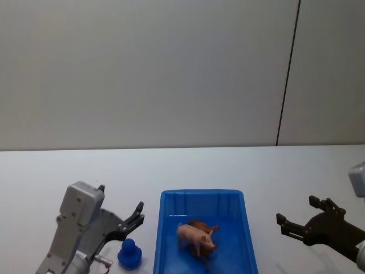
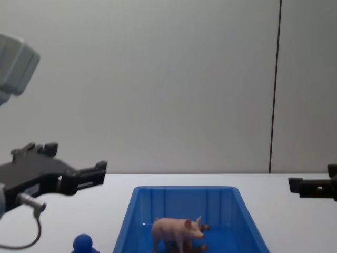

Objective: Pick up the two dolls from the table and place them into the box.

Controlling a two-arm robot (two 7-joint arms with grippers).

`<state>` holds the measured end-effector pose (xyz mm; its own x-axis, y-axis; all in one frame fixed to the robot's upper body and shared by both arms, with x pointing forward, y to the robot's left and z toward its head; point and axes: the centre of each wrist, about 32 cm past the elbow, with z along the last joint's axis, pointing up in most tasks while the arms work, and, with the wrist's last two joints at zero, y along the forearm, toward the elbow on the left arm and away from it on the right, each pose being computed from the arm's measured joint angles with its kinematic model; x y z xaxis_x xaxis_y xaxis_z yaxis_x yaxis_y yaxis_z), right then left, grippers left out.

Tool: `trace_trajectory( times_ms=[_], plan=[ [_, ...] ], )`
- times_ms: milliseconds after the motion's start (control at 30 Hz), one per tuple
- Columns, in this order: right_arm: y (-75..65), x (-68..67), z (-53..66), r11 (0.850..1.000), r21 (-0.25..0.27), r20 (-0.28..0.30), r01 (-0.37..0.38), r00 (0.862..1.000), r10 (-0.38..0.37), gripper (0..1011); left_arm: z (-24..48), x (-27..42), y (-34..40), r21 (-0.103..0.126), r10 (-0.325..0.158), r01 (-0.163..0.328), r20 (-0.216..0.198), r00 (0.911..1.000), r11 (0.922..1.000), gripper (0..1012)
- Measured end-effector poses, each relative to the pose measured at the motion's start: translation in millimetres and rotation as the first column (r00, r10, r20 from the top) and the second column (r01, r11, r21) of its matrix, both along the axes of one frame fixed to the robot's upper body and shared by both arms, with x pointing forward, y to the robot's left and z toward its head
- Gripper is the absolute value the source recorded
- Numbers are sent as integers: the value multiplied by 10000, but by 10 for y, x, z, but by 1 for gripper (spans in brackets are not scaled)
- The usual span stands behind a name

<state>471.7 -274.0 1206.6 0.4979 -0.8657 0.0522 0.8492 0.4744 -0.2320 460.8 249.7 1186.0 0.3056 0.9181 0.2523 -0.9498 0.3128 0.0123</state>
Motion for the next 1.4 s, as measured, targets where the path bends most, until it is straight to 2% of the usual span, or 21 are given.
trace_trajectory(
  times_ms=[67,133,200,467,867,1067,1400],
  plan=[
    [-4,-3,0,10000,-6,2,4,10000,-4,1001,-48,-15,42,-41,82,-82,-180,9998,10000,1001],
    [-5,-4,-1,10000,-7,2,6,10000,-6,1001,-61,-18,53,-57,106,-107,-228,9997,9999,1002],
    [-7,-5,-1,10000,-8,4,10,10000,-10,1001,-120,-21,92,-136,176,-182,-424,9989,9997,1002],
    [-12,-9,-1,10000,-11,11,22,10000,-22,1001,-271,36,158,-313,55,-82,-861,9963,9995,1002],
    [-16,-12,0,10000,-11,20,24,10000,-24,1001,-496,165,171,-614,-391,309,-1375,9897,9976,1001],
    [-17,-13,-1,10000,-15,18,23,10000,-23,1001,-584,186,176,-777,-562,436,-1690,9840,9960,1002],
    [-17,-13,-1,10000,-16,17,22,10000,-22,1001,-685,176,193,-1043,-644,436,-2049,9767,9936,1001]
  ],
)
